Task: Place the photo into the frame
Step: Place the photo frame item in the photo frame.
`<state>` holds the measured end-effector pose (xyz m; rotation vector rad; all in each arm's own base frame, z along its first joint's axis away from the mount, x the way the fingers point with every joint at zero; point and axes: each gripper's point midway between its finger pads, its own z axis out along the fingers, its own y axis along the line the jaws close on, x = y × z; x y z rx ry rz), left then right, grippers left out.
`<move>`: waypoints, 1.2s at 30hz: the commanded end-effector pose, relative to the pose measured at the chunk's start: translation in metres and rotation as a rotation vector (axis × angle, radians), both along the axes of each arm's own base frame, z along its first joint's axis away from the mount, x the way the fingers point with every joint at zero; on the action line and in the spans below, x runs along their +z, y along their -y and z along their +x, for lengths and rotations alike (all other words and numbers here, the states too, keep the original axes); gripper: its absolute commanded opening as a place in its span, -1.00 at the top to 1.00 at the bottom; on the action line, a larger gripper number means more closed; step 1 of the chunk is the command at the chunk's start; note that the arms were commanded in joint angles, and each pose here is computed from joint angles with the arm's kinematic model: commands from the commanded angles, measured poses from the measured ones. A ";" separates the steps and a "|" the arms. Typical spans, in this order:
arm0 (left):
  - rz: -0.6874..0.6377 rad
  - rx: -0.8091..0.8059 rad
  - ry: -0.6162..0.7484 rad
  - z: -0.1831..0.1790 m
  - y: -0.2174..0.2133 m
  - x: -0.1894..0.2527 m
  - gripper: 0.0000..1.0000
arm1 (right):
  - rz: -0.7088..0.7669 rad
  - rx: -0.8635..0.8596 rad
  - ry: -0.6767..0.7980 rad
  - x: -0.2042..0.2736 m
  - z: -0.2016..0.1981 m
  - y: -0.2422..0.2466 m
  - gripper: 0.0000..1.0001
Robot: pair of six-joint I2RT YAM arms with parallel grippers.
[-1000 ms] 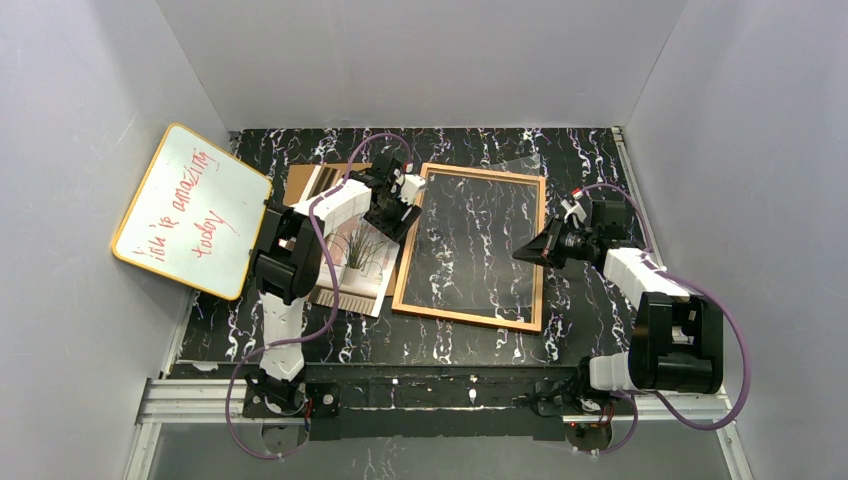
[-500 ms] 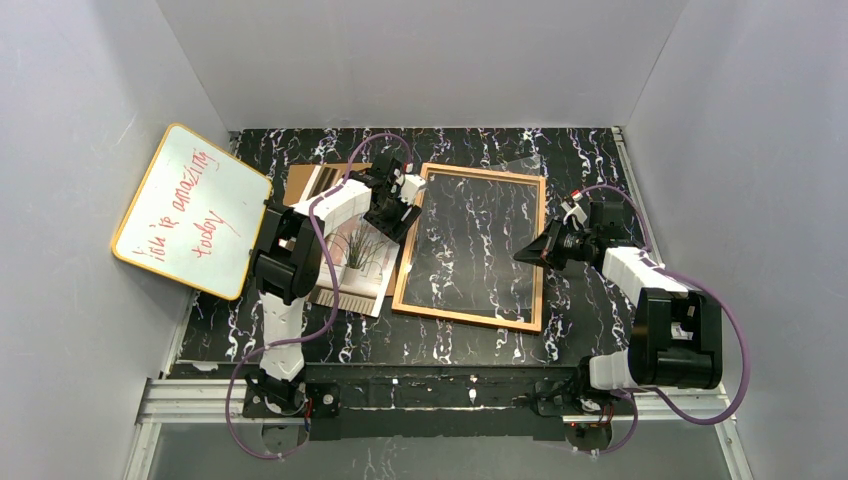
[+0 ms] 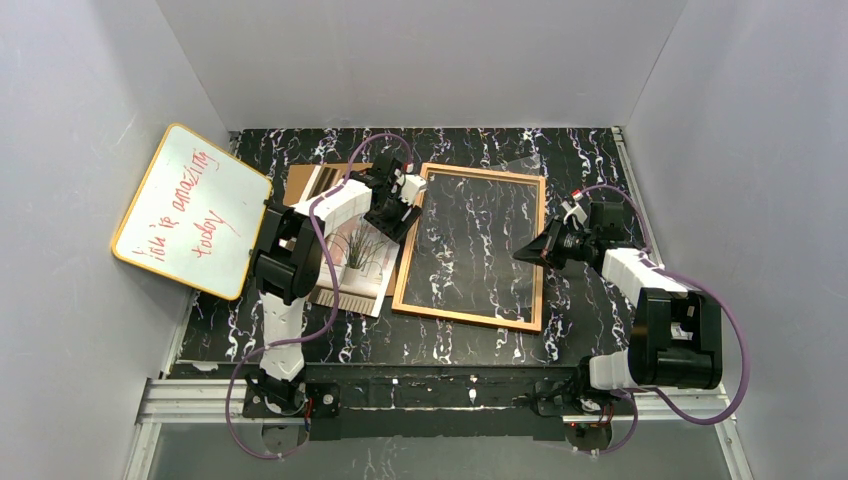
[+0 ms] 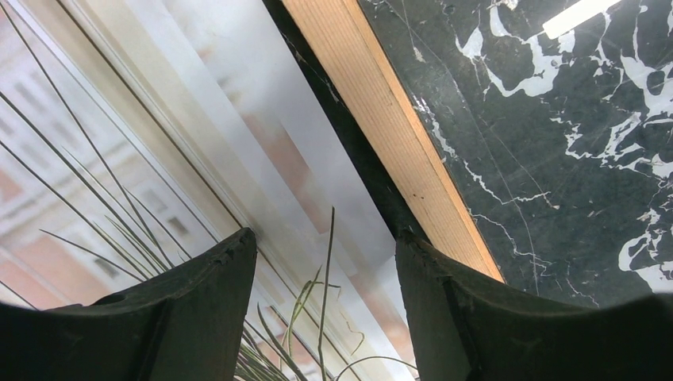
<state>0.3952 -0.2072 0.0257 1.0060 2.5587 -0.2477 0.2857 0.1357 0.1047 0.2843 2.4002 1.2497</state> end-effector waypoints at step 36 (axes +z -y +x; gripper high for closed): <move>0.003 -0.025 -0.083 -0.022 0.007 -0.017 -0.26 | 0.215 0.112 0.196 0.059 0.003 -0.029 0.97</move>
